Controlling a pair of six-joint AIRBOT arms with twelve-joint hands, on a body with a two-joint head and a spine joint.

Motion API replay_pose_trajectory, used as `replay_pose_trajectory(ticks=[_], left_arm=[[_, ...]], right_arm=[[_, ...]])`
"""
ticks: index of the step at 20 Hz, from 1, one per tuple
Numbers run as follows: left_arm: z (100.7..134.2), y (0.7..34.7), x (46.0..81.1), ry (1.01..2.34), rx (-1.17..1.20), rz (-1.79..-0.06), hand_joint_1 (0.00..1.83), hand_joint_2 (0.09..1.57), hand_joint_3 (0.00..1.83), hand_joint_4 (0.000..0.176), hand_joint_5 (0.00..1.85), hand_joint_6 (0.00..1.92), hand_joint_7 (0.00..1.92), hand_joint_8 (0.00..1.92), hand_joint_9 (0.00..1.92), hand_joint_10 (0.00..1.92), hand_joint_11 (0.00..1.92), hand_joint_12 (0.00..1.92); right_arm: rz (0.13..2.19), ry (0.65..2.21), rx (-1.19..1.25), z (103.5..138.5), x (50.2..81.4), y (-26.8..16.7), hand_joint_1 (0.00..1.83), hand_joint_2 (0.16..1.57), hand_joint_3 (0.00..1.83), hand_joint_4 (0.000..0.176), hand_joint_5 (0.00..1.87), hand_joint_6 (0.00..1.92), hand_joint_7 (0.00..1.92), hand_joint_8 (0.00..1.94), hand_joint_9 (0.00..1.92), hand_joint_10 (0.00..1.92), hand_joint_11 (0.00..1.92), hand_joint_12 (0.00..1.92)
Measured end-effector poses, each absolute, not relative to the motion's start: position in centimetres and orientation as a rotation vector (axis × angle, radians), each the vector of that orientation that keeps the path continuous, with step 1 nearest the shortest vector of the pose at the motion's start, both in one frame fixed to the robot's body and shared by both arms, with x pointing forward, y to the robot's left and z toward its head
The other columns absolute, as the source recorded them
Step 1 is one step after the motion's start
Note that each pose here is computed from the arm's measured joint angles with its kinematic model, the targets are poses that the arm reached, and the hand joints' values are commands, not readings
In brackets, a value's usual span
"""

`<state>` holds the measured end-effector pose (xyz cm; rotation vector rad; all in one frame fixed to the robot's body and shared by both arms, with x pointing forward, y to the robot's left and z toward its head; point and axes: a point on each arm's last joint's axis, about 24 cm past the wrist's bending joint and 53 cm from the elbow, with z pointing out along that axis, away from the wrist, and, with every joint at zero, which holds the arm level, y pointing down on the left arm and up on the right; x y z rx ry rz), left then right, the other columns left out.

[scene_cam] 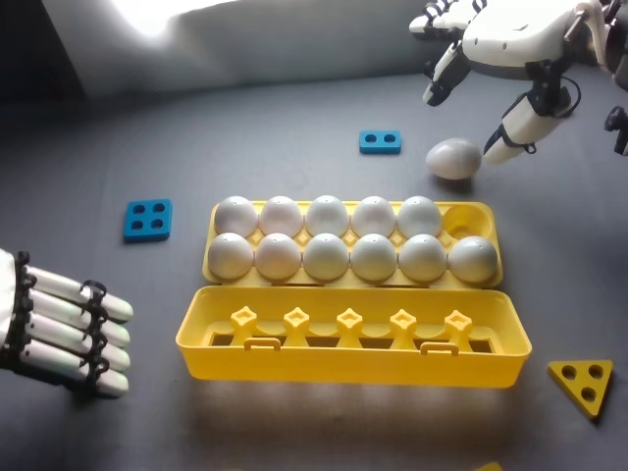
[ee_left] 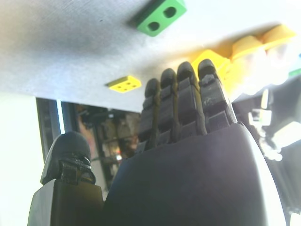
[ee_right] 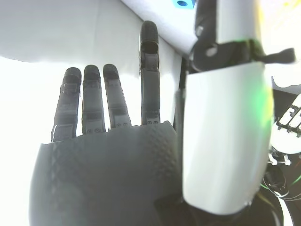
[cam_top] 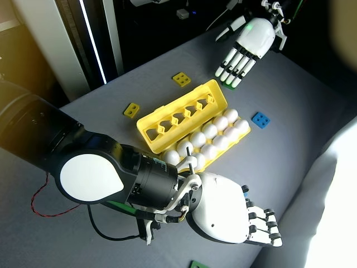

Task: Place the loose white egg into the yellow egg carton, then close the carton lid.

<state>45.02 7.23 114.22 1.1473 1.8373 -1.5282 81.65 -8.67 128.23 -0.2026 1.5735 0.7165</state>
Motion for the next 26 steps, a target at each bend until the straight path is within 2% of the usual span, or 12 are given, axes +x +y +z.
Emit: replay_pose_trajectory(ticks=[1, 2, 6, 9, 10, 11, 12, 14, 18, 23, 26], left_arm=[[114.2, 7.2, 45.0, 1.842, 1.145, -1.530, 0.00, 1.21, 0.00, 0.000, 0.13, 0.00, 0.12, 0.00, 0.07, 0.00, 0.00, 0.00], [114.2, 7.2, 45.1, 1.842, 1.142, -1.530, 0.00, 1.22, 0.00, 0.000, 0.13, 0.00, 0.13, 0.01, 0.09, 0.01, 0.02, 0.01], [114.1, 7.3, 45.1, 1.855, 1.136, -1.532, 0.00, 1.22, 0.00, 0.000, 0.11, 0.00, 0.10, 0.00, 0.05, 0.00, 0.00, 0.00], [114.2, 7.2, 45.1, 1.848, 1.148, -1.526, 0.00, 1.22, 0.00, 0.000, 0.12, 0.01, 0.11, 0.01, 0.07, 0.01, 0.00, 0.00], [114.3, 7.2, 45.1, 1.846, 1.145, -1.527, 0.00, 1.22, 0.00, 0.000, 0.12, 0.01, 0.11, 0.01, 0.07, 0.01, 0.00, 0.00], [114.2, 7.2, 45.1, 1.846, 1.151, -1.523, 0.00, 1.22, 0.00, 0.000, 0.12, 0.00, 0.10, 0.00, 0.06, 0.00, 0.00, 0.00], [114.1, 7.2, 45.1, 1.848, 1.156, -1.518, 0.00, 1.22, 0.00, 0.000, 0.11, 0.00, 0.08, 0.00, 0.05, 0.00, 0.00, 0.00], [114.0, 7.3, 45.0, 1.847, 1.167, -1.511, 0.00, 1.22, 0.00, 0.000, 0.11, 0.00, 0.09, 0.00, 0.06, 0.00, 0.00, 0.00], [114.3, 7.2, 45.1, 1.838, 1.169, -1.509, 0.00, 1.22, 0.00, 0.000, 0.12, 0.01, 0.10, 0.01, 0.06, 0.01, 0.00, 0.00], [114.1, 6.9, 45.0, 1.838, 1.178, -1.513, 0.00, 1.21, 0.00, 0.000, 0.12, 0.00, 0.10, 0.00, 0.06, 0.00, 0.00, 0.00], [114.1, 7.0, 45.0, 1.838, 1.176, -1.512, 0.00, 1.21, 0.00, 0.000, 0.12, 0.00, 0.11, 0.00, 0.07, 0.00, 0.00, 0.00]], right_arm=[[0.736, 1.587, -0.158, 128.1, 81.9, -8.9, 1.04, 0.84, 0.01, 0.128, 0.76, 0.02, 0.00, 0.00, 0.00, 0.00, 0.00, 0.00], [0.754, 1.602, -0.113, 127.9, 82.1, -9.3, 0.99, 0.83, 0.01, 0.162, 0.75, 0.01, 0.00, 0.00, 0.00, 0.00, 0.02, 0.01], [0.773, 1.653, 0.011, 127.4, 82.8, -10.4, 0.92, 0.84, 0.01, 0.176, 0.73, 0.00, 0.00, 0.00, 0.00, 0.00, 0.02, 0.01], [0.779, 1.649, 0.025, 127.9, 82.8, -10.5, 0.91, 0.84, 0.01, 0.176, 0.75, 0.01, 0.00, 0.00, 0.00, 0.00, 0.07, 0.04], [0.784, 1.643, 0.028, 128.3, 82.9, -10.4, 0.89, 0.86, 0.00, 0.176, 0.77, 0.00, 0.00, 0.00, 0.00, 0.00, 0.01, 0.23], [0.791, 1.635, 0.029, 128.7, 82.9, -10.3, 0.91, 0.86, 0.00, 0.176, 0.81, 0.02, 0.00, 0.00, 0.00, 0.00, 0.00, 0.27], [0.797, 1.629, 0.026, 129.0, 82.8, -10.1, 0.88, 0.87, 0.00, 0.176, 0.81, 0.00, 0.00, 0.00, 0.00, 0.00, 0.00, 0.04], [0.801, 1.635, 0.019, 128.7, 82.7, -9.5, 0.90, 0.89, 0.00, 0.176, 0.83, 0.01, 0.00, 0.00, 0.00, 0.00, 0.00, 0.00], [0.796, 1.657, 0.003, 127.2, 83.2, -8.2, 0.89, 0.90, 0.01, 0.176, 0.78, 0.01, 0.00, 0.00, 0.00, 0.00, 0.00, 0.00], [0.812, 1.643, -0.011, 127.3, 83.0, -7.6, 0.94, 0.88, 0.00, 0.176, 0.92, 0.06, 0.00, 0.00, 0.00, 0.00, 0.00, 0.00], [0.811, 1.646, -0.016, 126.8, 83.1, -7.5, 0.96, 0.88, 0.00, 0.176, 0.94, 0.06, 0.00, 0.00, 0.00, 0.00, 0.00, 0.00]])
